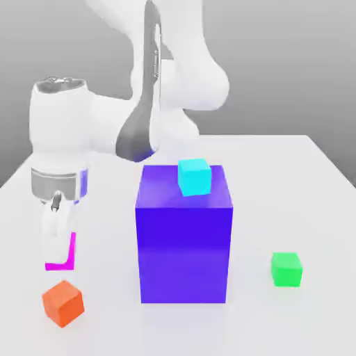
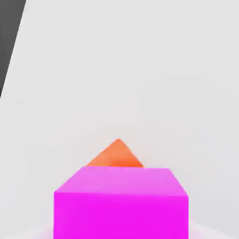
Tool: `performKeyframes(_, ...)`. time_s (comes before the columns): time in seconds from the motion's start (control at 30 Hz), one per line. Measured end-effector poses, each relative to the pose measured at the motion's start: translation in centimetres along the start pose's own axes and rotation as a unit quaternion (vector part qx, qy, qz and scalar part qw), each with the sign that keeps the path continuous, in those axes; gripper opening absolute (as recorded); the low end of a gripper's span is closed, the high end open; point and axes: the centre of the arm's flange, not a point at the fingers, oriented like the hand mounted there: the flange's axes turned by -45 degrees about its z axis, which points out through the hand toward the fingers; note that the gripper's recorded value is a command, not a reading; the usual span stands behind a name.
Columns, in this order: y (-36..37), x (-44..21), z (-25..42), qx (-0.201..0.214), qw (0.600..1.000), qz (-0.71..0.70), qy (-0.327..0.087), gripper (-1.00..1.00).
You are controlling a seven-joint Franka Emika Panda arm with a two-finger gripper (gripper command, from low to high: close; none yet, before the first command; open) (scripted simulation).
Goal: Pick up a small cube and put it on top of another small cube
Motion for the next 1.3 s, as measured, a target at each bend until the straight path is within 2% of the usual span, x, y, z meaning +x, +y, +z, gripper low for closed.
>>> performKeyframes(0.13, -7.3, -7.3, -3.1, 0.035, 0.979, -0.2, 0.03, -1.0)
performKeyframes(0.3, -12.7, -18.3, -6.7, 0.071, 0.904, -0.417, 0.061, -1.0)
performKeyframes(0.4, -12.9, -25.6, -7.3, 0.071, 0.863, -0.498, 0.042, -1.0)
performKeyframes(0.6, -9.6, -35.8, -6.8, 0.046, 0.815, -0.577, -0.021, -1.0)
performKeyframes(0.67, -8.7, -36.7, -6.4, 0.035, 0.819, -0.571, -0.045, -1.0)
performKeyframes(0.8, -8.5, -34.0, -5.2, 0.018, 0.866, -0.489, -0.098, -1.0)
performKeyframes(0.83, -8.3, -34.3, -5.2, 0.016, 0.865, -0.491, -0.102, -1.0)
performKeyframes(1.23, -7.7, -35.7, 0.8, 0.014, 0.864, -0.493, -0.105, -1.0)
performKeyframes(1.27, -7.6, -35.8, 1.2, 0.014, 0.863, -0.493, -0.106, 1.0)
performKeyframes(1.3, -7.6, -35.8, 1.2, 0.014, 0.863, -0.493, -0.106, 1.0)
